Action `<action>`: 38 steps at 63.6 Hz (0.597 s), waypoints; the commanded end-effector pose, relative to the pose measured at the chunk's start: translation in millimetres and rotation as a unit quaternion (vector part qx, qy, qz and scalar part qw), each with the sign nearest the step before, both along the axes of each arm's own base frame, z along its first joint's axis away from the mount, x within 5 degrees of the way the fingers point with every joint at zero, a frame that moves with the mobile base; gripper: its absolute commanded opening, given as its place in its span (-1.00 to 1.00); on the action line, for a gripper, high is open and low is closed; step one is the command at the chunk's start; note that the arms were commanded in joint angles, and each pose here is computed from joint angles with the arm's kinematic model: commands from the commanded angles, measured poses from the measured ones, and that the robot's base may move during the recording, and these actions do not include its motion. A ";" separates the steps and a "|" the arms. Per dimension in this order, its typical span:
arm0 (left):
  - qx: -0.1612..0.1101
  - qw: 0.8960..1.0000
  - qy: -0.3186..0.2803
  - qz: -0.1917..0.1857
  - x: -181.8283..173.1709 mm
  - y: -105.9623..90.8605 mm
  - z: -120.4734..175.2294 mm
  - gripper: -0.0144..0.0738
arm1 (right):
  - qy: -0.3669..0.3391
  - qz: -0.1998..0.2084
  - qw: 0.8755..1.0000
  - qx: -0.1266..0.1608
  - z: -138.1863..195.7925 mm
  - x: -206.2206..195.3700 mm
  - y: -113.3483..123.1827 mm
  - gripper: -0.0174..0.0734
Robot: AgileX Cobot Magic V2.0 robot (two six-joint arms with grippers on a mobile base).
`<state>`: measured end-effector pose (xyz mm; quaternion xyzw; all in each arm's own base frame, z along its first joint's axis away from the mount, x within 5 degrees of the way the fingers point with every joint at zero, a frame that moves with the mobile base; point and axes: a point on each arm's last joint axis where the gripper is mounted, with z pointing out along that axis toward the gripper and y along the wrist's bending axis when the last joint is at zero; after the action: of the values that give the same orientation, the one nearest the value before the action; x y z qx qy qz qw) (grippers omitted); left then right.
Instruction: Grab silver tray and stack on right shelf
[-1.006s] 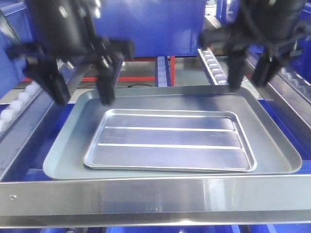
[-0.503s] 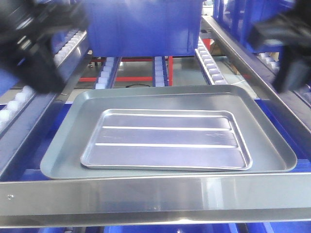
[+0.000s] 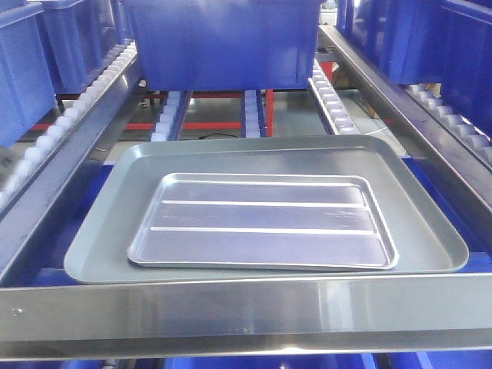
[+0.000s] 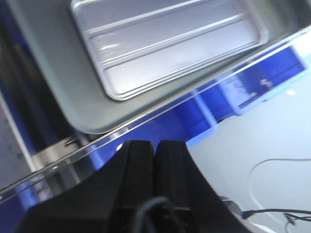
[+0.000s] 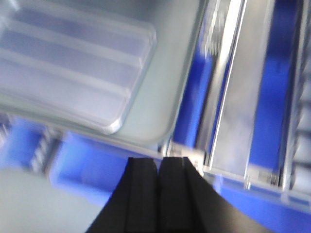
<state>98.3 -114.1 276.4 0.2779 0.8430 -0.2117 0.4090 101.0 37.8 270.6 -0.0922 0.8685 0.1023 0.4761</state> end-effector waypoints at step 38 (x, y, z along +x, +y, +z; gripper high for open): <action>-0.115 0.989 -0.088 -0.039 -25.2 19.3 40.2 -0.90 | -0.229 0.007 0.969 0.091 44.2 -61.8 -30.6 -0.49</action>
<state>73.3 -91.9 300.6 0.2809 0.7922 -0.2707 0.4694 39.0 6.8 300.9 -0.0651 0.7536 0.1619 0.6337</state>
